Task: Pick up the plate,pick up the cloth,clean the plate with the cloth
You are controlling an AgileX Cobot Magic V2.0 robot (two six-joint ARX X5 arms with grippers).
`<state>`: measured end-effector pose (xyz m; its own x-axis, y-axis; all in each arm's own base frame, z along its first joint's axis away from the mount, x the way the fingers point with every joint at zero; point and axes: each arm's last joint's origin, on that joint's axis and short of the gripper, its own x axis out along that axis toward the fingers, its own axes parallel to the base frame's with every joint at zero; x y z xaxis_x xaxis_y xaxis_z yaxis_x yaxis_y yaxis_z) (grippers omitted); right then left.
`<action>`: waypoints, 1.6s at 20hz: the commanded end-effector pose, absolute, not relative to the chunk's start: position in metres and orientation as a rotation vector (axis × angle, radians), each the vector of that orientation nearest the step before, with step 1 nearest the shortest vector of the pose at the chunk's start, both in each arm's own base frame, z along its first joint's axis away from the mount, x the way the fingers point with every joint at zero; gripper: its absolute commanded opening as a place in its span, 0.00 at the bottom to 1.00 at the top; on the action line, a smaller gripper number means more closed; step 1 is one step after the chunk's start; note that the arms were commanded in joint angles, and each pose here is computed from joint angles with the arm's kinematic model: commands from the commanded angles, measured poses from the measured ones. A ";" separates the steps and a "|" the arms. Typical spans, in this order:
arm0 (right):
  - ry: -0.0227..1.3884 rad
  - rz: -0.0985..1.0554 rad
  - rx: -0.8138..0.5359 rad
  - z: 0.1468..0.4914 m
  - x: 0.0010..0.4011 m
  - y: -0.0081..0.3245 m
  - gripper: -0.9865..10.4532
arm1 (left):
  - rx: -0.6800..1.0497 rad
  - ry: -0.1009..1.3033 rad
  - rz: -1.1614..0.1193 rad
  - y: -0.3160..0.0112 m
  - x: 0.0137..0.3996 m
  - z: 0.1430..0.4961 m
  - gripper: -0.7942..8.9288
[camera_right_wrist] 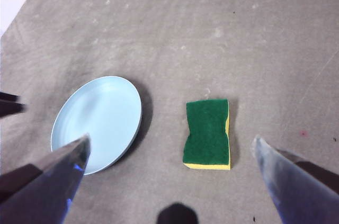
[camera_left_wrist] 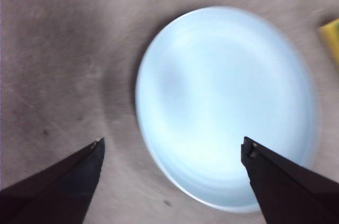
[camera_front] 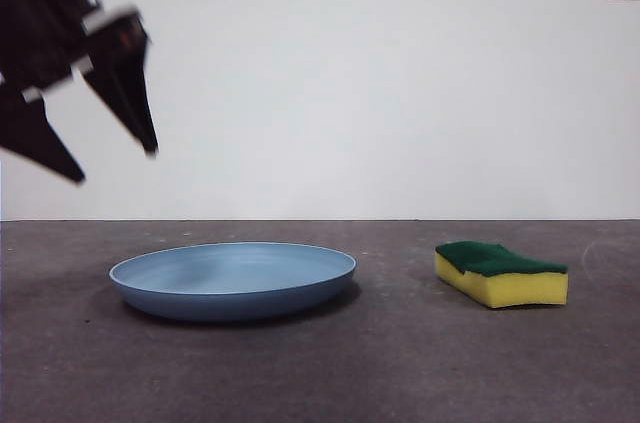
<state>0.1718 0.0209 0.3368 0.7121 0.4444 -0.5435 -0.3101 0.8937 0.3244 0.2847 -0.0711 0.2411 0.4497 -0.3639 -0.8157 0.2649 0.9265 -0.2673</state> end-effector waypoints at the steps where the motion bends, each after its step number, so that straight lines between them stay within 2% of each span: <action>1: 0.657 0.425 0.210 0.337 0.171 0.021 0.58 | -0.046 1.070 -0.356 -0.079 0.299 0.218 0.53; 8: 0.664 0.423 0.211 0.337 0.171 0.021 0.58 | 0.000 1.163 -0.312 -0.090 0.321 0.165 0.53; 11: 0.664 0.423 0.211 0.337 0.171 0.021 0.58 | 0.012 1.177 -0.308 -0.093 0.323 0.156 0.52; 12: 0.665 0.423 0.211 0.337 0.171 0.021 0.58 | 0.012 1.171 -0.309 -0.093 0.324 0.156 0.47; 15: 0.667 0.422 0.212 0.337 0.171 0.021 0.58 | 0.021 1.167 -0.321 -0.096 0.323 0.157 0.10; 20: 0.643 0.426 0.205 0.338 0.172 0.021 0.58 | 0.052 1.156 -0.356 -0.102 0.321 0.158 0.07; 24: 0.657 0.436 0.206 0.336 0.175 0.023 0.58 | 0.051 1.104 -0.366 -0.103 0.316 0.177 0.07; 28: 0.741 0.484 0.184 0.324 0.192 0.036 0.58 | 0.059 1.031 -0.382 -0.097 0.298 0.216 0.07; 32: 0.853 0.480 0.074 0.306 0.220 0.061 0.55 | 0.061 0.935 -0.394 -0.087 0.266 0.264 0.07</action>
